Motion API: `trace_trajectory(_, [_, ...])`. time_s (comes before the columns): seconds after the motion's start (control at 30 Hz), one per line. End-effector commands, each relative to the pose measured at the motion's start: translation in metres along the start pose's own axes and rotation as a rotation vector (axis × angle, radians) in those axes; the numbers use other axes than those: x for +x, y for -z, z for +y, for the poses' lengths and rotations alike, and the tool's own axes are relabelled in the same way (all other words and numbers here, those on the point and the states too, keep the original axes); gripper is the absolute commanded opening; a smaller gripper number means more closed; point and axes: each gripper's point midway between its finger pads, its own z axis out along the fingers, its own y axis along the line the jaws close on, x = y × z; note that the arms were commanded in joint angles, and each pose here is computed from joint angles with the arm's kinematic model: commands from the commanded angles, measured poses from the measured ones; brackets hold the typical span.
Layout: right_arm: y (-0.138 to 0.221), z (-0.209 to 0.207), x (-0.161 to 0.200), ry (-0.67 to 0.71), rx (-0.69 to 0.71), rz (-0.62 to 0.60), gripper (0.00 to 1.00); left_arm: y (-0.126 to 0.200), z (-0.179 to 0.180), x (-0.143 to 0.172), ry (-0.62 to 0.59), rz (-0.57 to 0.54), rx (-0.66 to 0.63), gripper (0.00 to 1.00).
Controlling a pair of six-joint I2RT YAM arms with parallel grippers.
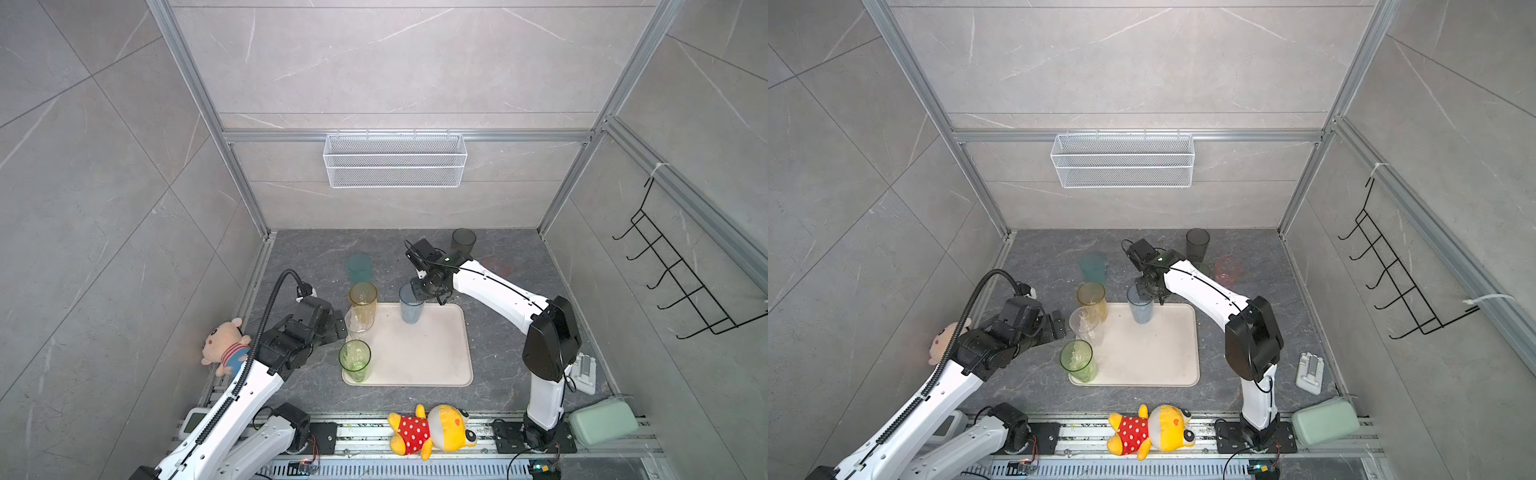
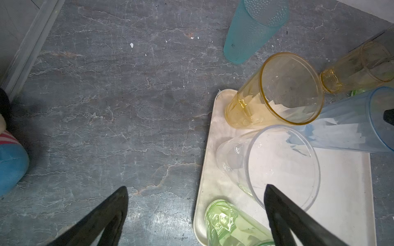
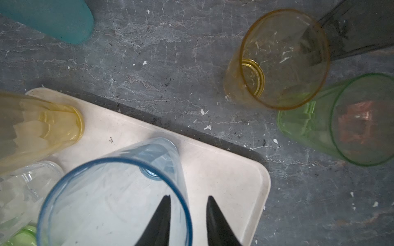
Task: Place the glasses into the tray
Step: Place the glass on the tray, then pick up the glass from the top-center of the table.
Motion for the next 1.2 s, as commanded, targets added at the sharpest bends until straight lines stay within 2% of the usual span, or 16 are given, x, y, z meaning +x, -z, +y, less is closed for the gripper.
trace_trajectory(0.0, [0.012, -0.003, -0.005, -0.008, 0.005, -0.013, 0.37, 0.005, -0.005, -0.013, 0.022, -0.038, 0.017, 0.99])
trace_trajectory(0.27, [0.044, -0.007, -0.017, -0.002, -0.008, -0.087, 0.55, 0.008, -0.006, -0.017, 0.020, -0.053, 0.023, 0.99])
trace_trajectory(0.37, [0.056, -0.006, -0.022, -0.004, -0.025, -0.116, 0.69, 0.009, -0.005, -0.017, 0.021, -0.055, 0.022, 0.99])
trace_trajectory(0.5, [0.070, -0.002, -0.031, -0.008, -0.062, -0.162, 0.77, 0.011, -0.004, -0.018, 0.022, -0.061, 0.023, 0.99])
trace_trajectory(0.97, [0.092, 0.016, -0.067, -0.034, -0.141, -0.247, 0.89, 0.017, 0.005, -0.015, 0.031, -0.081, 0.004, 0.99])
trace_trajectory(1.17, [0.092, 0.026, -0.082, -0.041, -0.165, -0.267, 0.90, 0.022, 0.012, -0.015, 0.041, -0.101, -0.005, 0.99])
